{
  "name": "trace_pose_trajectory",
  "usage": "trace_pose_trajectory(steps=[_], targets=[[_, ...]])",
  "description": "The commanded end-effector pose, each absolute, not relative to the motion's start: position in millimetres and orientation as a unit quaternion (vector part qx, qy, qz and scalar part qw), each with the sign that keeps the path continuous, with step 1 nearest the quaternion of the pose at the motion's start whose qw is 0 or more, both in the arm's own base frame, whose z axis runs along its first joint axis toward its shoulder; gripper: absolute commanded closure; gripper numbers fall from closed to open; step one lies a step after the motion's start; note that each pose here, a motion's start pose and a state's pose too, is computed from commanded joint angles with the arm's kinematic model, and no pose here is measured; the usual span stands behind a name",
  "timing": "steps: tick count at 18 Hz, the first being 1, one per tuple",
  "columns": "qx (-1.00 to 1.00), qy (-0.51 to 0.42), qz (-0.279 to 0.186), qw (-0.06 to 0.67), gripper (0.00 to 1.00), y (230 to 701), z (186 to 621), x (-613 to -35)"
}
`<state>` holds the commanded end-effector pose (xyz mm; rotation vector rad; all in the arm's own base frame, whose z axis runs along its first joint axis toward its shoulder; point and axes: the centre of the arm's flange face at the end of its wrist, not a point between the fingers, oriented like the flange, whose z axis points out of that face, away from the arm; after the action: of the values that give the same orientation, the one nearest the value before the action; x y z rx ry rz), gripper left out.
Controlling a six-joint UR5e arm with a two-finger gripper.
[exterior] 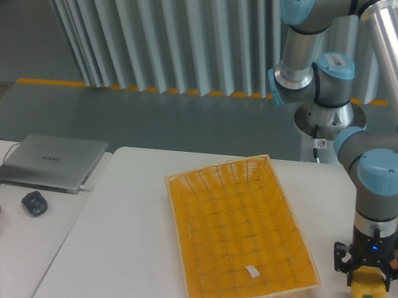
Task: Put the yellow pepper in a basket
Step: 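Lower the open gripper around the yellow pepper and close it, then lift the yellow pepper and carry it over the orange basket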
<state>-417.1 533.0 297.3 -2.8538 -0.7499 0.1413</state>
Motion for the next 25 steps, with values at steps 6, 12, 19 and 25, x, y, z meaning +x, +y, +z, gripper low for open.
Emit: trace_pose_trajectory(steps=[6, 12, 19, 25], targets=[[-0.976, -0.195, 0.019, 0.093, 0.51, 528, 350, -416], [-0.98, -0.137, -0.037, 0.137, 0.51, 529, 371, -400], [-0.995, 0.045, -0.024, 0.09, 0.51, 564, 368, -325], [-0.993, 0.097, -0.013, 0.067, 0.5, 599, 355, -264]])
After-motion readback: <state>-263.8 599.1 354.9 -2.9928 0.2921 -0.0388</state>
